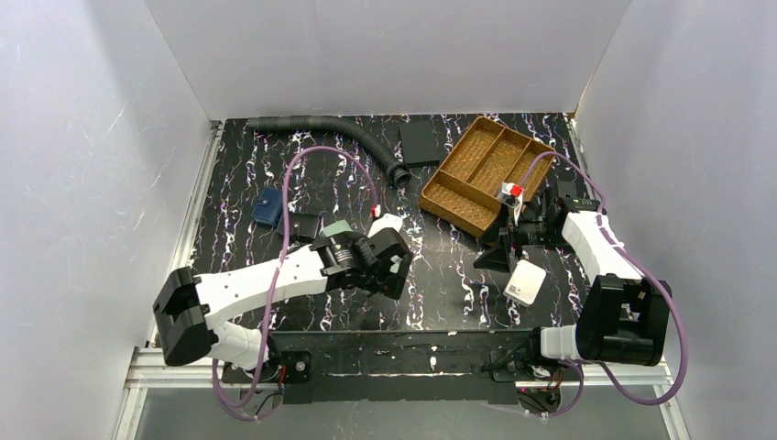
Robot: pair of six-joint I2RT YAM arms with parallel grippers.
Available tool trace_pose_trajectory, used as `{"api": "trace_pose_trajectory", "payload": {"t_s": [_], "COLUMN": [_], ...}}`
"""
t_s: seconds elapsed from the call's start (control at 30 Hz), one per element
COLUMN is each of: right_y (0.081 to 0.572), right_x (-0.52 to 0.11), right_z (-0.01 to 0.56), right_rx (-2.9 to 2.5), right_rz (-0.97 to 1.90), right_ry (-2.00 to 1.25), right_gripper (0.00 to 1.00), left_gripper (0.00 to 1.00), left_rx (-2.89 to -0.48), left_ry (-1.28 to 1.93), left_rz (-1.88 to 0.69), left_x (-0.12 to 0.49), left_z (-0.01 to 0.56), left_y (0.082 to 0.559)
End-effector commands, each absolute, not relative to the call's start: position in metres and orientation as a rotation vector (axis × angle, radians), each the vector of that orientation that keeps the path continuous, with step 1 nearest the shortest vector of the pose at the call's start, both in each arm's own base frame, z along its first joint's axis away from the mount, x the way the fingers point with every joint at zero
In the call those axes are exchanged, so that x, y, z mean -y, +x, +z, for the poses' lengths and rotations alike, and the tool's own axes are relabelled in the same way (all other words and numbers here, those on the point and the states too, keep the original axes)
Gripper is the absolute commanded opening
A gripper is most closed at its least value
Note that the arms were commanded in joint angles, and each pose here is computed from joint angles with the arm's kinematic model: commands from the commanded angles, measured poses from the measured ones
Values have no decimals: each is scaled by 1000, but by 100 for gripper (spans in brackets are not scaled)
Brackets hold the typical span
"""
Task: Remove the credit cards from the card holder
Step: Pick up the card holder from the center of the board.
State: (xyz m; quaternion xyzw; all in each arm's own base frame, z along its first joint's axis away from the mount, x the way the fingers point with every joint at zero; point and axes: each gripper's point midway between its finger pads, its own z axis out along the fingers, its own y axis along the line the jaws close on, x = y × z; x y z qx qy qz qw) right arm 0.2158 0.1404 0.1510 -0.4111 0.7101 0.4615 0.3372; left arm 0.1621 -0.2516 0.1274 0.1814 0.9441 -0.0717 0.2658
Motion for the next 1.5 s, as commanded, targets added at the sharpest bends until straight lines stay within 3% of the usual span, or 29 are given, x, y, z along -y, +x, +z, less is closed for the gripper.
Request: {"api": "trace_pose_trajectory", "payload": {"t_s": [0.0,0.23,0.37,0.6,1.0,1.1,1.23,1.33,1.47], "right_y": [217,216,218,216,216,215,215,215,214], "right_x": [-143,-138,-135,-132,-130,-130,-129,-129,-128], "right_z": [164,156,151,144,135,134,134,132,127], "right_rx": [-1789,-1801,-1812,-1839,-1869,-1869,-1871,-1877,-1893], "right_rz": [1182,1112,1085,1056,1049,1052,1047,1049,1054], "right_ry": [-1122,-1158,-1171,-1185,-1174,-1174,-1175,-1175,-1179], "right_gripper": [100,100,100,100,100,100,100,100,100], "left_gripper": [92,87,80,77,68,63,59,62,84], "left_rx": [-2533,-2497,-2525,-2539,-2572,-2577,-2664,-2726,-2568], "left_ry": [524,822,911,712,-65,-25,315,667,709], "left_rz": [-20,138,20,-522,-771,-833,-788,-621,-735], "left_x": [244,251,260,264,218,227,223,199,219], "left_z": [123,102,90,108,134,133,121,103,105], "left_y": [171,185,187,200,243,241,224,209,222]}}
